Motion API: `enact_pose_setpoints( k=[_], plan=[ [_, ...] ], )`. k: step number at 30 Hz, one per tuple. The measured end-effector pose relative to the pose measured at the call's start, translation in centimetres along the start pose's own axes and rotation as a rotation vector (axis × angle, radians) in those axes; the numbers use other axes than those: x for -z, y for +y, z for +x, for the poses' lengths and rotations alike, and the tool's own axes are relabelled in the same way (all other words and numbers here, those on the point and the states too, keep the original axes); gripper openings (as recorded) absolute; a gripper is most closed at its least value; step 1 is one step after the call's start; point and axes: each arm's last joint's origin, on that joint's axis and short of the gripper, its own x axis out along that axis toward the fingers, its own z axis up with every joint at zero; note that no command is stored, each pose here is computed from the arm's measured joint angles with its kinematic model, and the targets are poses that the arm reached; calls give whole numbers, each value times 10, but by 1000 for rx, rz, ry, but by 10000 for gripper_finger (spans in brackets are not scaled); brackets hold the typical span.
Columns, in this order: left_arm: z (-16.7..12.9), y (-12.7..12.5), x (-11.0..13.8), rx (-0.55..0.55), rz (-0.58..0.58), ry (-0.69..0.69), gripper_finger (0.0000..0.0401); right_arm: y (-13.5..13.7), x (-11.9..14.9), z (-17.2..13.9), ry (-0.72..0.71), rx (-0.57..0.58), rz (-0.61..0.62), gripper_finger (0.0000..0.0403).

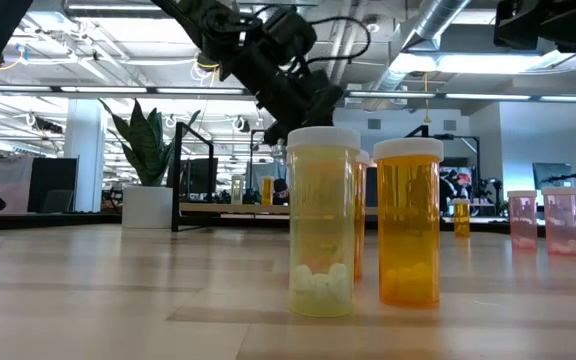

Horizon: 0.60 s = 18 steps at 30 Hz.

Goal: Pick and place medicine bottles onto shelf by color
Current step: Put the top right big orange pill bottle on the shelf

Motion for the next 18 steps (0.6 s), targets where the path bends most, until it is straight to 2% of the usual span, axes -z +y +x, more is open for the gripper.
enact_pose_setpoints(
  k=[8, 18],
  plan=[
    [4, 35, -3, -143, -107, -11, 181, 0, 0, 0, 0, 0, 0, 223],
    [27, 62, 9, -215, -188, 6, 181, 0, 0, 0, 1, 0, 0, 223]
  ],
)
